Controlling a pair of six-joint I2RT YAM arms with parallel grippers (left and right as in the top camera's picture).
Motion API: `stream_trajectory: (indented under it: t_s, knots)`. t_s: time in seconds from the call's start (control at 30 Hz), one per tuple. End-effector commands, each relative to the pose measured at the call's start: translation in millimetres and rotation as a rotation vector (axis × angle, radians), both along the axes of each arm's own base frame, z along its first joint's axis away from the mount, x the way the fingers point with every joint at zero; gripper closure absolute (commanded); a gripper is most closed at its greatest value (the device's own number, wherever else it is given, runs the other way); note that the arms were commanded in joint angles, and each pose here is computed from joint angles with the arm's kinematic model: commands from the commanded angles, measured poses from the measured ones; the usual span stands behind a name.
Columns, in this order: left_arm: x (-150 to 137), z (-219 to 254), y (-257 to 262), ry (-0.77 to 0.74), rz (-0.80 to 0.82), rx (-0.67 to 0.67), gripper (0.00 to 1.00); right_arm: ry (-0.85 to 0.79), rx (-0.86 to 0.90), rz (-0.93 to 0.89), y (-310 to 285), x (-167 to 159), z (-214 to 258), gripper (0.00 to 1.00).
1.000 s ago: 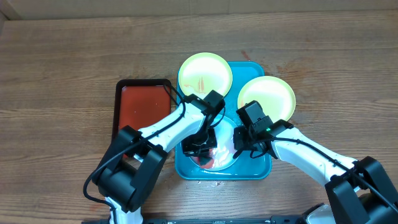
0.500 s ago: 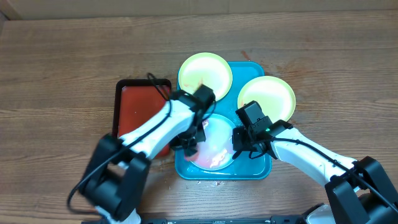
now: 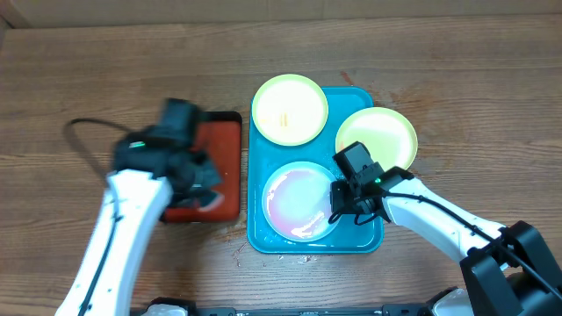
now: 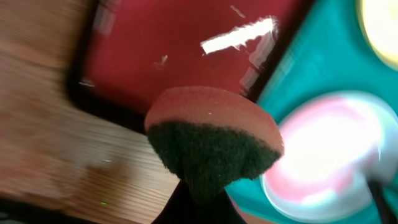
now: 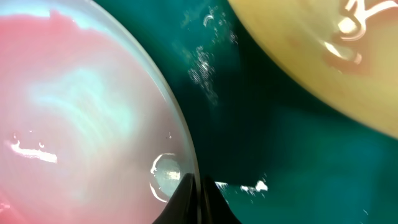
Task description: Clean dirty plates on tray and stack at the side
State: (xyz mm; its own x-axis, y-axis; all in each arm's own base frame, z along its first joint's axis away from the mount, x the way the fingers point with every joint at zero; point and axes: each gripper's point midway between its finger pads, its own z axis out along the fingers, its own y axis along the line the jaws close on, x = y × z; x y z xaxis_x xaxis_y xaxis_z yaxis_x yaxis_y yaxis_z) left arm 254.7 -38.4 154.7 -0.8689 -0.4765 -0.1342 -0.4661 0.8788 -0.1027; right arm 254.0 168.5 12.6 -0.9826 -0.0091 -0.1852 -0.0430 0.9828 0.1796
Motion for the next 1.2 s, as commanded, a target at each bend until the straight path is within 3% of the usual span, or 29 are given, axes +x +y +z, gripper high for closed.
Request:
stream_trajectory:
  t_s: [0.0, 0.17, 0.43, 0.53, 0.73, 0.83, 1.0, 1.17]
  knots:
    - [-6.6, 21.4, 54.3, -0.078, 0.087, 0.051, 0.96, -0.05, -0.027, 0.044, 3.0, 20.0, 27.9, 0.96]
    - [-17.4, 38.5, 85.7, -0.151, 0.128, 0.043, 0.96, -0.129, -0.019, 0.153, 21.9, 47.1, 92.1, 0.96]
    - [-29.0, 55.3, 107.1, -0.23, 0.24, 0.034, 0.96, -0.432, 0.046, 0.262, 79.4, 87.3, 183.1, 0.96]
    - [-31.7, 63.5, 110.5, -0.263, 0.255, 0.029, 0.95, -0.508, 0.083, 0.289, 105.4, 93.0, 191.1, 0.96]
    - [-37.0, 67.9, 110.6, -0.273, 0.264, 0.032, 0.73, -0.631, 0.043, 0.3, 156.2, 117.3, 164.9, 0.96]
    - [-38.4, 66.8, 110.0, -0.265, 0.264, 0.03, 0.74, -0.713, -0.001, 0.275, 164.9, 129.9, 163.7, 0.96]
    - [-39.6, 66.2, 109.5, -0.259, 0.254, 0.032, 0.89, -0.802, -0.01, 0.316, 179.5, 128.1, 180.7, 0.96]
    - [-41.0, 65.4, 109.1, -0.252, 0.251, 0.032, 0.87, -0.788, -0.021, 0.346, 186.2, 116.9, 176.4, 0.96]
